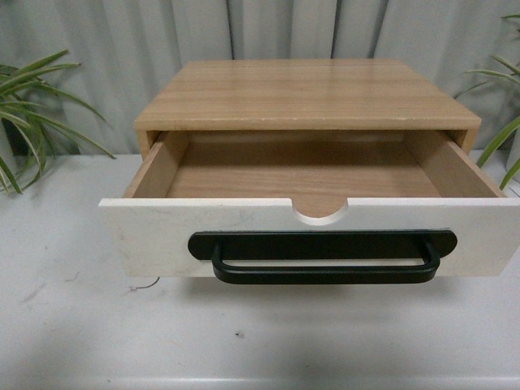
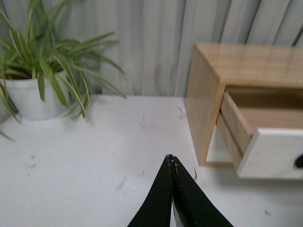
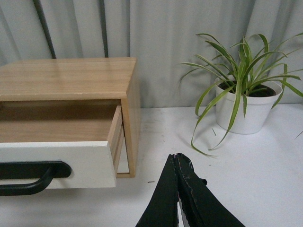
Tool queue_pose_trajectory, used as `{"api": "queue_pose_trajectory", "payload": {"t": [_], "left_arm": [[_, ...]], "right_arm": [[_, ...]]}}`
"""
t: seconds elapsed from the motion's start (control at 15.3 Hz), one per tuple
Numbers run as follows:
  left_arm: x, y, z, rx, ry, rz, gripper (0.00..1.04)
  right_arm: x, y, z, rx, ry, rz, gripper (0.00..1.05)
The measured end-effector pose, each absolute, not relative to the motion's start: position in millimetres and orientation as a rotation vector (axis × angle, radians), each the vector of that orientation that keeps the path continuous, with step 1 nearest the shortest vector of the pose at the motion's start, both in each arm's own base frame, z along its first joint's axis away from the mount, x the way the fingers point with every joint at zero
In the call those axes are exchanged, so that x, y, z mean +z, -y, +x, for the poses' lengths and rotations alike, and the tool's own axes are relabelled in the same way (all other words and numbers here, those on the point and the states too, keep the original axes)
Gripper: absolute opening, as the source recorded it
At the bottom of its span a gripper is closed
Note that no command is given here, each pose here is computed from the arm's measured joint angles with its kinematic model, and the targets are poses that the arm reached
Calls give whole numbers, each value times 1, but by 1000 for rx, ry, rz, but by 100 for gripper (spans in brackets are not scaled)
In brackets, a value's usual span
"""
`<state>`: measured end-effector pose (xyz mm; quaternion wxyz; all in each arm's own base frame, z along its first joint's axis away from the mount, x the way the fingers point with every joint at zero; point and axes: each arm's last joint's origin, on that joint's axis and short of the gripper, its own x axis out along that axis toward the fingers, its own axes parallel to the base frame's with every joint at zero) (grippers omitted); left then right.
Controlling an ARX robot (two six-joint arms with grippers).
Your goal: Pull drawer
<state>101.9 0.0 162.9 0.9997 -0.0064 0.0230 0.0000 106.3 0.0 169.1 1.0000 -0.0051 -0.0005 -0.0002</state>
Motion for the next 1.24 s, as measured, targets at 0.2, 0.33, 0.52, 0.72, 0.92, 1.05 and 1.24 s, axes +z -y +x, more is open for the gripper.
{"api": "queue_pose_trajectory", "payload": {"t": [0.2,0.33,0.52,0.72,0.92,1.05,1.24], "left_arm": [[165,0,98,0,-9,-11,2],[166,0,98,1,1,-10,2],[166,0,98,0,-2,-10,2],[166,0,98,0,-2,-11,22],[166,0,98,0,-2,-11,58],[166,0,98,0,-2,-10,76],[166,0,98,0,-2,-10,98]], "right_arm": [[169,0,97,0,18,-10,2],[167,0,97,0,6,-10,2],[167,0,97,0,7,-10,2],[167,0,97,0,7,-10,26],[167,0,97,0,7,-10,62],[167,0,97,0,7,-10,81],[167,0,97,0,7,-9,98]]}}
